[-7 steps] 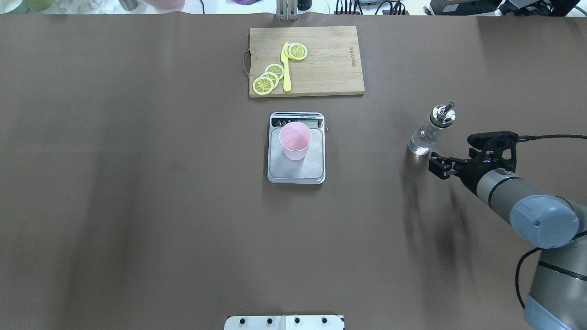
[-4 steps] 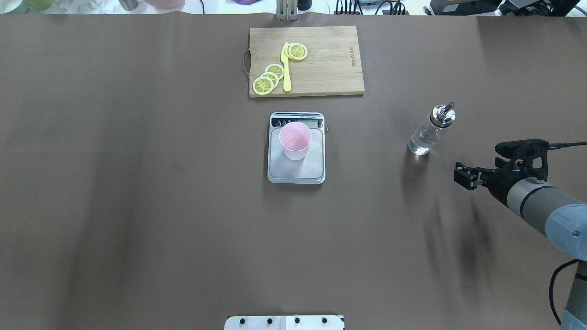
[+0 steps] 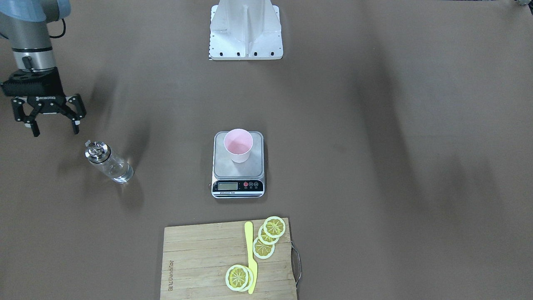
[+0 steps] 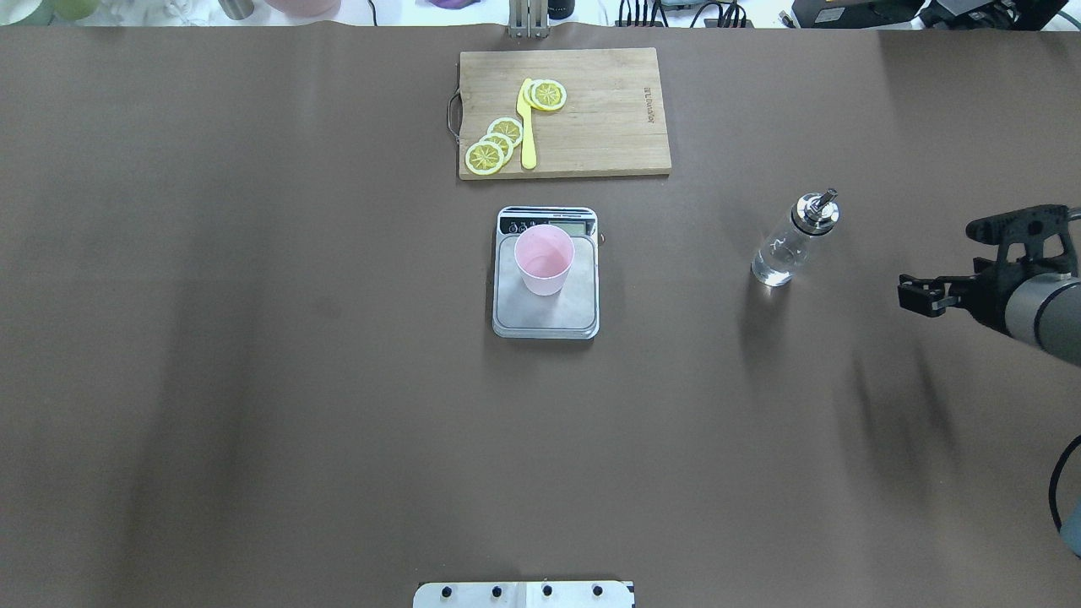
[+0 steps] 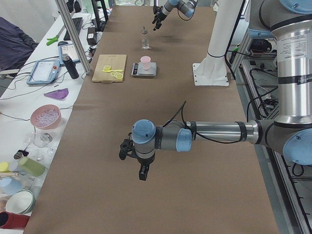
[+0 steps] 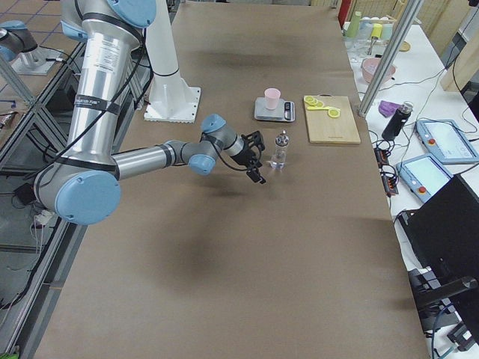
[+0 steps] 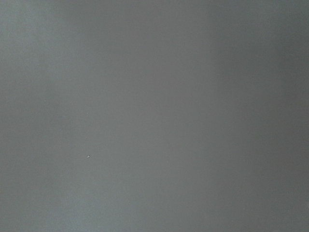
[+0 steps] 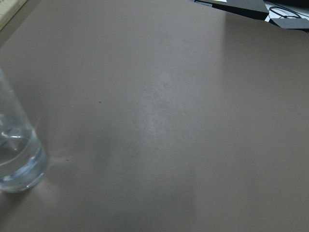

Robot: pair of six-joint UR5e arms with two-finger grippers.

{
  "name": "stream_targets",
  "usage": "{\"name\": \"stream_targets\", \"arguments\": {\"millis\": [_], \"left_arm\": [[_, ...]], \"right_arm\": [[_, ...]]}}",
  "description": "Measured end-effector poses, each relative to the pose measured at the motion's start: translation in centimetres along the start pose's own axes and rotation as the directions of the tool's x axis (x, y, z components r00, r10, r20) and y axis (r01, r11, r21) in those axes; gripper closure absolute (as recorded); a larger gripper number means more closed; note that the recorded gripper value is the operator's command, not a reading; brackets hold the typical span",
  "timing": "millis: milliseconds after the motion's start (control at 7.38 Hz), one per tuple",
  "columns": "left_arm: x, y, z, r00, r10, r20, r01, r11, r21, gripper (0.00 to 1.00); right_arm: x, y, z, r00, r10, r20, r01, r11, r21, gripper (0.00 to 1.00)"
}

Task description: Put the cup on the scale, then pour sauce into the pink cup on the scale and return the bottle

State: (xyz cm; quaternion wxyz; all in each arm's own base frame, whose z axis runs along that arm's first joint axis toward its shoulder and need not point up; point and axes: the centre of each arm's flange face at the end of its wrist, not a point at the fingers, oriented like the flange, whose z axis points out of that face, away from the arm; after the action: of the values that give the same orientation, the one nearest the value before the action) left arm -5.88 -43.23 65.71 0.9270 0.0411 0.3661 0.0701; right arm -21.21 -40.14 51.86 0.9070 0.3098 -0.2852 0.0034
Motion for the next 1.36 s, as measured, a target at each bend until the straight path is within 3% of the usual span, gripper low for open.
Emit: {"name": "stream_targets", "arguments": {"millis": [271, 542, 813, 1084, 1355], "left_arm": [[0.3, -0.1, -0.3, 1.0, 0.007, 0.0, -0.007, 1.0, 0.007, 0.01], [0.5, -0.2, -0.6, 1.0, 0.011, 0.002, -0.011, 1.0, 0.011, 0.01], [0.3, -0.2, -0.4, 1.0, 0.007, 0.001, -0.007, 1.0, 0.007, 0.01], [0.1, -0.1, -0.1, 1.0, -0.001, 0.002, 0.001, 1.0, 0.0, 0.01], [-0.3, 0.1, 0.3, 1.0, -0.011, 0.004, 0.011, 1.0, -0.01, 0.01]], "right_arm": [[9.5, -4.0, 1.3, 1.0, -0.016, 0.017, 0.018, 0.996, -0.087, 0.0], [17.1, -7.8, 1.6, 1.0, -0.016, 0.022, 0.021, 0.976, -0.216, 0.0], [22.2, -8.6, 0.6, 1.0, 0.017, 0.002, -0.015, 0.933, -0.359, 0.0], [25.5, -7.4, -1.2, 0.989, 0.146, -0.014, -0.134, 0.859, -0.494, 0.0], [27.5, -5.6, -2.2, 0.991, 0.13, 0.01, -0.101, 0.815, -0.57, 0.0]]}}
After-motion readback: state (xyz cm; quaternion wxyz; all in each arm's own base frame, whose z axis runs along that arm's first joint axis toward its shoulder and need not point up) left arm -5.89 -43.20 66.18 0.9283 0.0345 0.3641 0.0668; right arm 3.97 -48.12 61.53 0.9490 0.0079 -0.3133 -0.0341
